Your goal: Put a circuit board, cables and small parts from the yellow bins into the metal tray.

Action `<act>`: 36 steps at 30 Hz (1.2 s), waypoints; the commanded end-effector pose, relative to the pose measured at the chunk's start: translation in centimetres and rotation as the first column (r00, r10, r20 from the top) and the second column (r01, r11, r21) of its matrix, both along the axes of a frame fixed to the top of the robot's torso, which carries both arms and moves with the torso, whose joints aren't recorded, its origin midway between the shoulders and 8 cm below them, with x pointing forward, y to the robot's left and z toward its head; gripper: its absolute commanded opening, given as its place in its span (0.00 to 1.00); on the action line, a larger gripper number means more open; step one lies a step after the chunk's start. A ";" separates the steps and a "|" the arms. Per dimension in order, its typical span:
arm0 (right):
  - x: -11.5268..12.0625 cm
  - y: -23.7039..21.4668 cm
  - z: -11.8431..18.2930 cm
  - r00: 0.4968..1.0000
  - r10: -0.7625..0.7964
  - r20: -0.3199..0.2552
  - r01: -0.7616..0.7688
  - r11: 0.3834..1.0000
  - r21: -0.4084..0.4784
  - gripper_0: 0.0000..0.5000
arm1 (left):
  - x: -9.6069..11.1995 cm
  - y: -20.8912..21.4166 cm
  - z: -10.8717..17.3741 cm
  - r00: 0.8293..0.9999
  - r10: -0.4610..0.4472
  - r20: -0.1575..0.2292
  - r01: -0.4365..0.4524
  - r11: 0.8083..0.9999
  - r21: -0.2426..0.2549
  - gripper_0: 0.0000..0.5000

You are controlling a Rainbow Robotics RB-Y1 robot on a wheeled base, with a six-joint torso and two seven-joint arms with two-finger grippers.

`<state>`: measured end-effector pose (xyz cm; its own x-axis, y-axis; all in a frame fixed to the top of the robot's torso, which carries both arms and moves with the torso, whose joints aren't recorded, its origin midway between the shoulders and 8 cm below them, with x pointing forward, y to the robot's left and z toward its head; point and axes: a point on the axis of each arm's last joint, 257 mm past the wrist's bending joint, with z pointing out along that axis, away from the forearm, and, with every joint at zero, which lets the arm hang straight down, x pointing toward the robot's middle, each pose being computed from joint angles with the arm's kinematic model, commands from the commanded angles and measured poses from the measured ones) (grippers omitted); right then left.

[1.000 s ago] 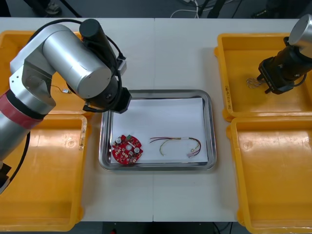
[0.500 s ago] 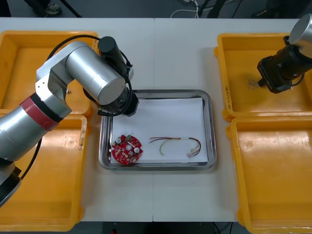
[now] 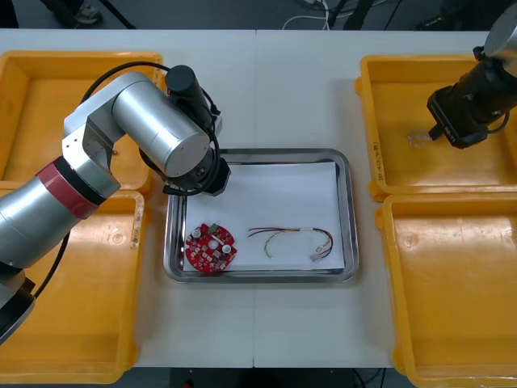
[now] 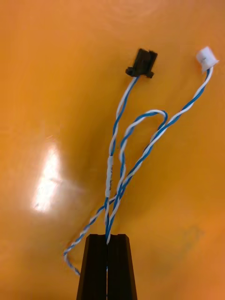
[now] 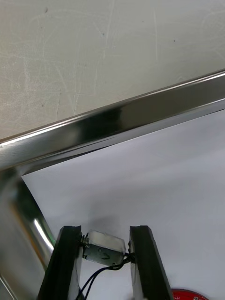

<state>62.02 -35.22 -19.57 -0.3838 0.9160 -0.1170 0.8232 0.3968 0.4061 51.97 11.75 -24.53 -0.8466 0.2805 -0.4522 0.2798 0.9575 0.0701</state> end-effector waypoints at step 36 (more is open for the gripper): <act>-5.1 1.3 15.2 0.871 0.480 -0.108 -0.485 0.802 -0.349 0.00 | -0.4 -1.5 7.0 0.998 0.027 0.048 -0.025 0.999 -0.043 1.00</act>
